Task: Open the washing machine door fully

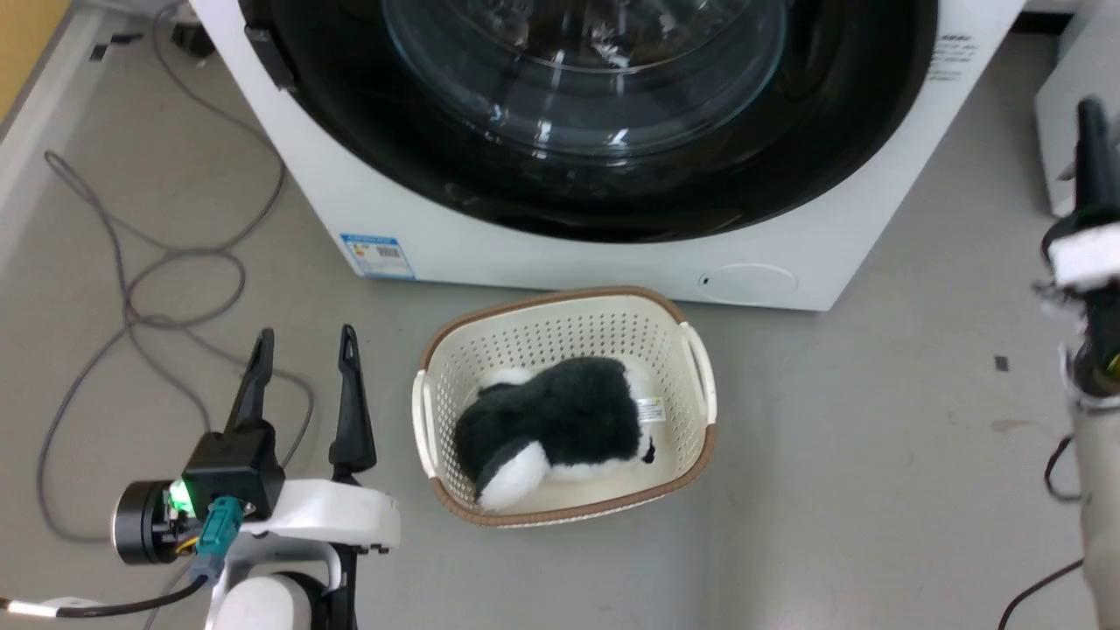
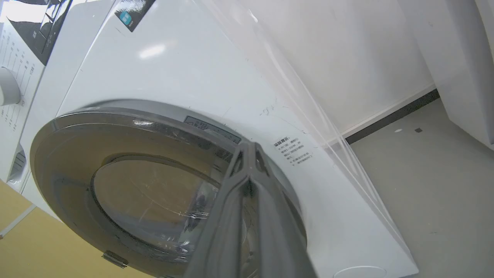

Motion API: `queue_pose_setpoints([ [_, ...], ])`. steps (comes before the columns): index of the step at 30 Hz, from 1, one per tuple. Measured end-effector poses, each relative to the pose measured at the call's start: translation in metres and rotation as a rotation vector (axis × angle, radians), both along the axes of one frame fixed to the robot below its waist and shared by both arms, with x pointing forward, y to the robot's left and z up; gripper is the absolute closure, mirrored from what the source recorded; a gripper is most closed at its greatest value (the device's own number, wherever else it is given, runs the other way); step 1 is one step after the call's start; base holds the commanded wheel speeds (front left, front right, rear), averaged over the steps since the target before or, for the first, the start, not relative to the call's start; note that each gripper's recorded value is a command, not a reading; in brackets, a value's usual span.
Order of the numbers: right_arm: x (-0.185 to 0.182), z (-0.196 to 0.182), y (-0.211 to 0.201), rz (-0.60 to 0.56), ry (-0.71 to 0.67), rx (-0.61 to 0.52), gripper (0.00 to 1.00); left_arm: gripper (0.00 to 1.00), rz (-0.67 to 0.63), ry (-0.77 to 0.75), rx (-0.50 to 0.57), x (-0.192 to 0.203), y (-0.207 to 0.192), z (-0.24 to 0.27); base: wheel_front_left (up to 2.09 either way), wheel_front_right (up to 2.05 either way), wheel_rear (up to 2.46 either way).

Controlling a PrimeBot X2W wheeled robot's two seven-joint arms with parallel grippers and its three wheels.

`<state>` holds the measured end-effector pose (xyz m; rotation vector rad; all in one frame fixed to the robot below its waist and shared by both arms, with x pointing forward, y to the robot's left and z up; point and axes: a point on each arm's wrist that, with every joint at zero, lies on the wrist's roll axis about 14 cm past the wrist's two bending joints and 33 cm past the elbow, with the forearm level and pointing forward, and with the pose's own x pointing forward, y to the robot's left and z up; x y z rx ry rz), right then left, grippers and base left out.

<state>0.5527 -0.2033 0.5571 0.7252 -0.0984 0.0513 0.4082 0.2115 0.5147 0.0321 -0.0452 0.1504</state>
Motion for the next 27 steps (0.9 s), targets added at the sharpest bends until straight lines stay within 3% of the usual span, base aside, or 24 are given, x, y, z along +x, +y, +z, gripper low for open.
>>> queue_pose_setpoints([
  [13,0.065,0.006,0.024,0.065,0.017,0.038,1.00,0.00,0.054,-0.004,0.005,0.009,0.014,-0.006,0.00,0.00,0.00],
  [27,0.107,-0.003,0.049,0.152,0.089,0.048,1.00,0.00,0.092,-0.010,0.019,0.017,0.024,-0.012,0.00,0.00,0.00],
])
